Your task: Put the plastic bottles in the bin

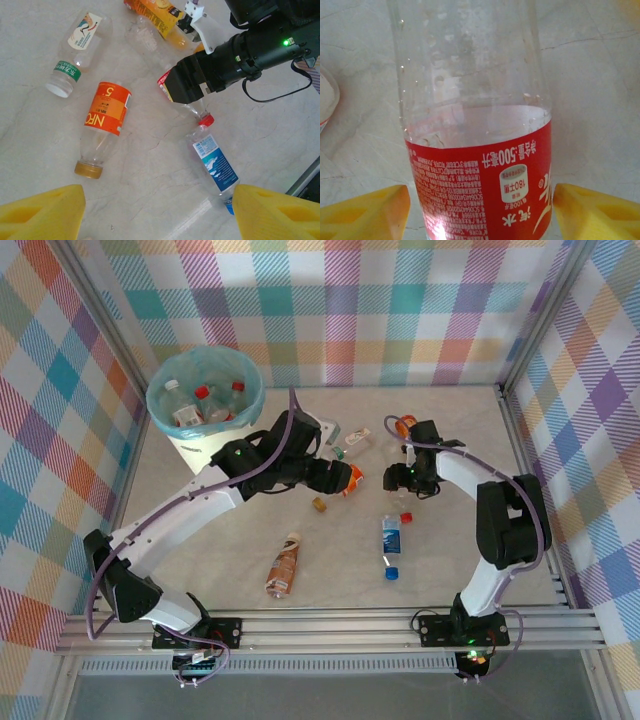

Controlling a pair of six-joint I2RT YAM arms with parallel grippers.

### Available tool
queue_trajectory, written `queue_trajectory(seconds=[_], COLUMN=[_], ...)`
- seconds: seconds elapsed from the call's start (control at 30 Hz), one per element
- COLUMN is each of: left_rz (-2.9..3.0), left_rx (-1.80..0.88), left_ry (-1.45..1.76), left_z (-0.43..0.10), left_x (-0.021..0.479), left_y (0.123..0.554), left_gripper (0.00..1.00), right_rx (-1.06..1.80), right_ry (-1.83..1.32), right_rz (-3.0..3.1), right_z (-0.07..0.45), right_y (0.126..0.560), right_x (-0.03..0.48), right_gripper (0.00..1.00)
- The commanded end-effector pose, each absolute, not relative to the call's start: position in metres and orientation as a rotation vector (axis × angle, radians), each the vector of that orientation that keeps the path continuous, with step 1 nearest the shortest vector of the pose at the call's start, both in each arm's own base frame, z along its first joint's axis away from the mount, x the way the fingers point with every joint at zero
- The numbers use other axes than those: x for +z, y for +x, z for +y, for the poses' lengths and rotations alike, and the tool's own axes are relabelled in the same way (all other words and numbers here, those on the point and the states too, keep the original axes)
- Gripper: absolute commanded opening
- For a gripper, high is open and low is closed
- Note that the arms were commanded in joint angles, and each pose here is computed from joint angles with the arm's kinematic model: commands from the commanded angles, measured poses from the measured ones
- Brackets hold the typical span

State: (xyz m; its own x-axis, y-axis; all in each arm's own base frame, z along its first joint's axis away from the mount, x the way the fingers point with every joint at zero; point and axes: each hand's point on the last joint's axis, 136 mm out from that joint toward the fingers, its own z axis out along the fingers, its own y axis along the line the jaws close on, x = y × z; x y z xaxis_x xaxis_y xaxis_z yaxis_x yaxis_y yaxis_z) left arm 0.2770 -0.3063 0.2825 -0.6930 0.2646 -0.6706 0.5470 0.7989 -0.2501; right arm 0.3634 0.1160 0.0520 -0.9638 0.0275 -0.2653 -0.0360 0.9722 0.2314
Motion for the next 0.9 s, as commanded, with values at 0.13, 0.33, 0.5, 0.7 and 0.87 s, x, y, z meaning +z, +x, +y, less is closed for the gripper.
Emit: queue_trajectory(seconds=[0.13, 0.33, 0.5, 0.7, 0.87], left_rz=[2.342, 2.330, 2.326, 2.332, 2.331], left_rx=[-0.582, -0.581, -0.577, -0.577, -0.568], left_ry=[0.597, 0.591, 0.584, 0.568, 0.569], left_z=[-0.309, -0.309, -0.309, -0.307, -0.305], left_x=[0.290, 0.295, 0.296, 0.296, 0.296], left_y=[0.276, 0.277, 0.279, 0.278, 0.278], left_gripper=[0.78, 0.78, 0.78, 0.78, 0.78], right_rx=[0.375, 0.362, 0.353, 0.341, 0.348], right_ry=[-0.052, -0.066, -0.074, -0.069, -0.082], right_rz=[2.832, 2.812, 2.833, 2.869, 2.874], right_z=[0.121, 0.118, 0.117, 0.116, 0.118], right_y=[0.372, 0.369, 0.366, 0.365, 0.368], right_x=[0.056, 0.065, 0.057, 0.044, 0.042], right_gripper=[0.67, 0.65, 0.68, 0.76, 0.71])
